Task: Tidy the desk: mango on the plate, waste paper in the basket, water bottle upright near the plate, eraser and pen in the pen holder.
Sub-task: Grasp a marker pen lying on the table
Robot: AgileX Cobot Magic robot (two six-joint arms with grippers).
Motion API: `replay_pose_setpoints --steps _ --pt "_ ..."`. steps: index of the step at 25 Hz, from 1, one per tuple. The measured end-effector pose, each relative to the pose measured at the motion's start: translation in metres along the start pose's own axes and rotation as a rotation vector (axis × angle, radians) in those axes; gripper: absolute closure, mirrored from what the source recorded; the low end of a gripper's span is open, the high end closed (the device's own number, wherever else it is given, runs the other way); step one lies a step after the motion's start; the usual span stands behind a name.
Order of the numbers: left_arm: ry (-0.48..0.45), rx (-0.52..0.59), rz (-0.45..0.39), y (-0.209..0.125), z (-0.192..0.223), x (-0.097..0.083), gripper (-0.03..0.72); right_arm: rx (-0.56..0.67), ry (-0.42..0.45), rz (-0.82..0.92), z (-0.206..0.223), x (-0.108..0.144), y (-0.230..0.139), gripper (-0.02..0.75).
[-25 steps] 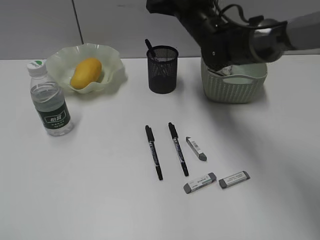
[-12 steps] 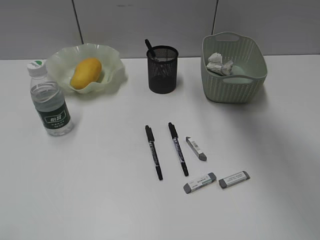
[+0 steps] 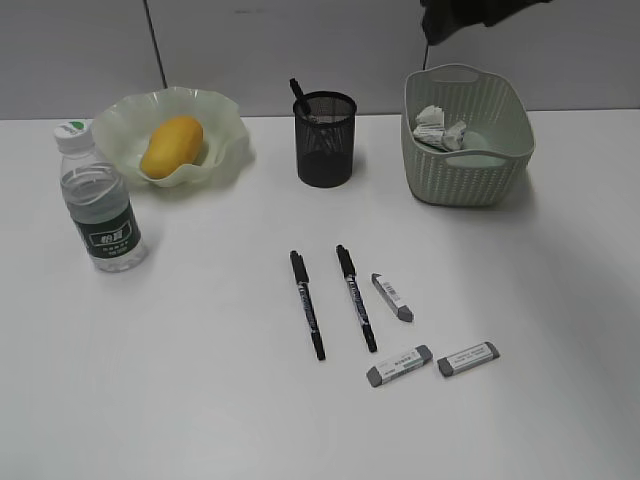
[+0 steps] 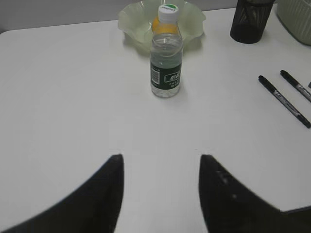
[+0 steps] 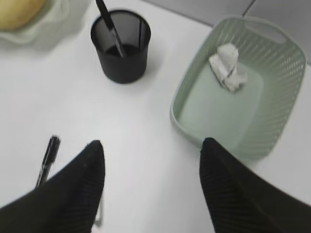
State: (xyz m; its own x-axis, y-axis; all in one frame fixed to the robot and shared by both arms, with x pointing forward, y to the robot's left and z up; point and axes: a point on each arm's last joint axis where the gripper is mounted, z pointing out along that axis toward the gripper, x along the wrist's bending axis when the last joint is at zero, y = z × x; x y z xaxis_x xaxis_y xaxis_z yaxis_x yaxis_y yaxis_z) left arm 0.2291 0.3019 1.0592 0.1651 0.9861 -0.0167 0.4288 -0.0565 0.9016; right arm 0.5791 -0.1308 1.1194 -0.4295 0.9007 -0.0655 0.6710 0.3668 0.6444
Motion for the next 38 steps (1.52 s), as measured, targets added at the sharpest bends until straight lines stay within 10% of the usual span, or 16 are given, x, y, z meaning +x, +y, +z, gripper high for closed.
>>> replay_pose_setpoints --steps 8,22,38 --pt "0.000 -0.001 0.000 0.000 0.000 0.000 0.108 0.312 -0.003 -0.071 -0.022 -0.003 -0.029 0.246" --pt "0.000 -0.002 0.000 0.000 0.000 0.000 0.106 0.172 0.063 -0.051 -0.100 -0.001 -0.044 0.250" --pt "-0.048 0.307 -0.044 0.018 0.047 -0.005 0.133 0.215 0.067 -0.074 -0.145 0.000 -0.225 0.253"
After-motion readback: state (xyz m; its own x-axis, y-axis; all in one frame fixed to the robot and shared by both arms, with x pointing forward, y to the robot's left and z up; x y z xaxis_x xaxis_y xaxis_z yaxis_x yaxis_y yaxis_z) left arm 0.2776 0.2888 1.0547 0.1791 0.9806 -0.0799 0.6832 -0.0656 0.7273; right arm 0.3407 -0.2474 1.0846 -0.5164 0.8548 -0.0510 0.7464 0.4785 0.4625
